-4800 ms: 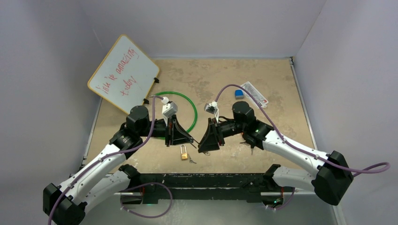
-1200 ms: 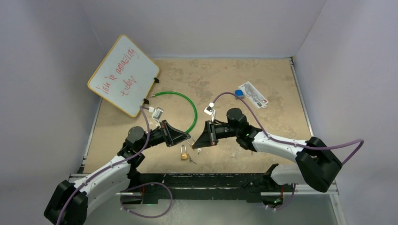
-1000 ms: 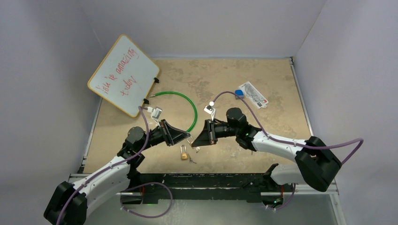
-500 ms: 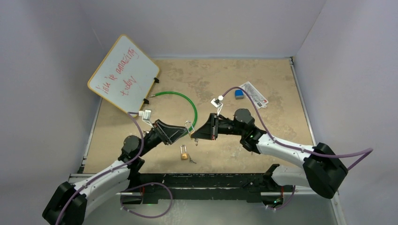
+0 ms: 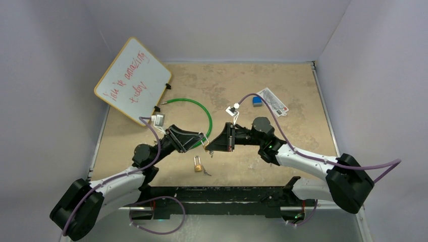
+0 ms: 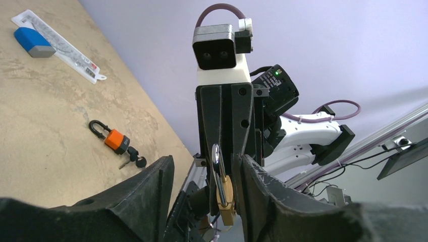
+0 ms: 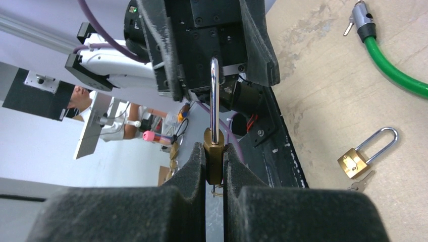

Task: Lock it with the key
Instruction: Lock the lock.

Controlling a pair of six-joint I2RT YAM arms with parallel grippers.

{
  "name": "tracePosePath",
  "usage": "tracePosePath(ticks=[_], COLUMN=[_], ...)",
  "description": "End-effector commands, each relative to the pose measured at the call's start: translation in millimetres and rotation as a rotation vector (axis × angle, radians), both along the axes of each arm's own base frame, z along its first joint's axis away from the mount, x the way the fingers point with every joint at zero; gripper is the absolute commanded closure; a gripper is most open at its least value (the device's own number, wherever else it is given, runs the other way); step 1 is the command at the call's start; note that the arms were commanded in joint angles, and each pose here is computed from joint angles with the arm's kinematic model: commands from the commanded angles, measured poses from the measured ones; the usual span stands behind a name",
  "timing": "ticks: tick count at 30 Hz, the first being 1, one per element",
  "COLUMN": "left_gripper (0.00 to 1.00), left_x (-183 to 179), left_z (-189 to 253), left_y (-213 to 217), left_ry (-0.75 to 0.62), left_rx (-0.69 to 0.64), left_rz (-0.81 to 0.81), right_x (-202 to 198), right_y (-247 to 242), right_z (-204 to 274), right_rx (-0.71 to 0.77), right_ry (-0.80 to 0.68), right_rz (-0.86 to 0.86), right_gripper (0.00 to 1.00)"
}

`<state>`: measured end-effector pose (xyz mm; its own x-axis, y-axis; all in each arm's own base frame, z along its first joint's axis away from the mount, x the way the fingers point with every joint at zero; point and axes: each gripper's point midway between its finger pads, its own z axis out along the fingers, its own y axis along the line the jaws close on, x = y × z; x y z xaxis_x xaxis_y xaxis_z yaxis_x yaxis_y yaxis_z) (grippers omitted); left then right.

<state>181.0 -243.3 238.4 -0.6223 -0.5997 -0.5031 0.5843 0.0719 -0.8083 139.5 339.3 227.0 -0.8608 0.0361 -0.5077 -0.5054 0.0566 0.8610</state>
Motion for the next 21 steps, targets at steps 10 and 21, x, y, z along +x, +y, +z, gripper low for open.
tracePosePath(ticks=[10, 21], left_gripper=[0.55, 0.68], left_x=[-11, -11], left_z=[34, 26], left_y=[-7, -9], left_ry=[-0.116, -0.093], left_rx=[-0.053, -0.019], left_rz=[-0.070, -0.082], right_x=[-8, 2], right_y=[8, 12], right_z=[15, 15], right_rx=[0.062, 0.089], right_ry=[-0.036, -0.031], right_rz=[0.070, 0.024], right_gripper=[1.00, 1.00])
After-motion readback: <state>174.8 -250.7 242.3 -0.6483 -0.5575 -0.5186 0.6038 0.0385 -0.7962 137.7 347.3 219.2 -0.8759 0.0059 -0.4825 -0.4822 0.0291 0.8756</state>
